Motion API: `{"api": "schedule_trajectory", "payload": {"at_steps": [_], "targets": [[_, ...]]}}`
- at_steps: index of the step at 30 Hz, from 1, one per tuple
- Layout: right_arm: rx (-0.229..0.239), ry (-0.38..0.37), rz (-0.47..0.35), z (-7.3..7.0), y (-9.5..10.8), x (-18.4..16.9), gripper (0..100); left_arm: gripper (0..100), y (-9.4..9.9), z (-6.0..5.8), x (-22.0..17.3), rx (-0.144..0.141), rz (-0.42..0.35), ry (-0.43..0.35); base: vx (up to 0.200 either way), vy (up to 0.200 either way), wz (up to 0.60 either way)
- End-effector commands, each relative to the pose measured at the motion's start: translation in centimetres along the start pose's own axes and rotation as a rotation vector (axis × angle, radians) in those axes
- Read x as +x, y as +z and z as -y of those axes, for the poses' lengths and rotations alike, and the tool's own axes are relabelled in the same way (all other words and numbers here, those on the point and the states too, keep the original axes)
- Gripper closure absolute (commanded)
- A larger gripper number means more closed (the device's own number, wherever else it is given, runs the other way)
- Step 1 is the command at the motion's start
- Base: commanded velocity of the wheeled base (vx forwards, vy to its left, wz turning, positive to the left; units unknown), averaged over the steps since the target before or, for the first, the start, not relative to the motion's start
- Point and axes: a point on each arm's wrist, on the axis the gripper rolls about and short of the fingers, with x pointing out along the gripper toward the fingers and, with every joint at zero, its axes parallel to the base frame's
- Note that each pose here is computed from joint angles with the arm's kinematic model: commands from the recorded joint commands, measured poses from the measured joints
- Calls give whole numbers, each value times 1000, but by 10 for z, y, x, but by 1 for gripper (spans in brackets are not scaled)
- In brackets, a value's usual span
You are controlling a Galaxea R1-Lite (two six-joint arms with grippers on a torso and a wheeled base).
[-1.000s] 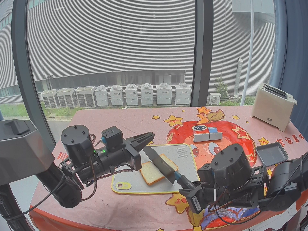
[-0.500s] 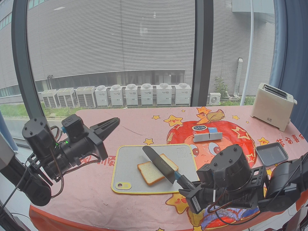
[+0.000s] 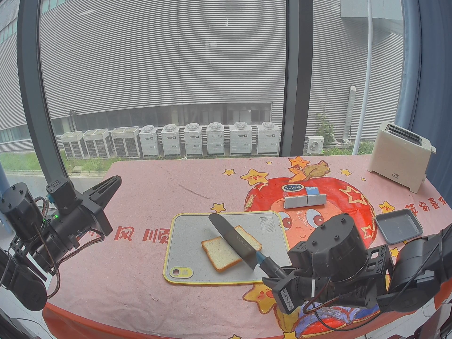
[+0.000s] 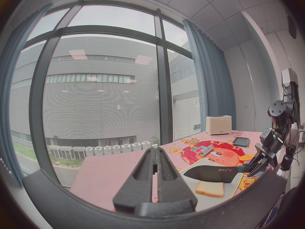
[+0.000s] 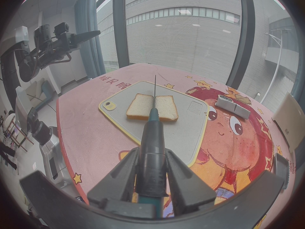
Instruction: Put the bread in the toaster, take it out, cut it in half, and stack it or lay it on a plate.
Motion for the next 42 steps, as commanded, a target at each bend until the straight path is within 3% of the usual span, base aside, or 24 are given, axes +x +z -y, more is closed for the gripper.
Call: {"api": "schedule_trajectory", "payload": {"at_steps": [1, 9, 14, 29, 32, 36, 42], "targets": [[-1, -9, -1, 0, 0, 1, 100, 100, 4, 2, -17, 2, 12, 44, 0, 0, 0], [2, -20, -15, 1, -1, 8, 100, 100, -3, 7, -41, 3, -26, 77, 0, 0, 0], [14, -14, 35, 1, 1, 13, 100, 100, -2, 10, -53, 6, -17, 82, 0, 0, 0], [16, -6, 60, 0, 3, 9, 100, 100, 23, 17, -82, 38, 127, 86, 0, 0, 0], [17, -5, 64, 0, 4, 9, 100, 100, 30, 21, -98, 61, 150, 83, 0, 0, 0], [20, -13, 70, 1, 5, 8, 100, 100, 30, 28, -121, 94, 128, 80, 0, 0, 0], [23, -12, 80, 1, 7, 5, 100, 100, 29, 37, -157, 88, 88, 93, 0, 0, 0]]}}
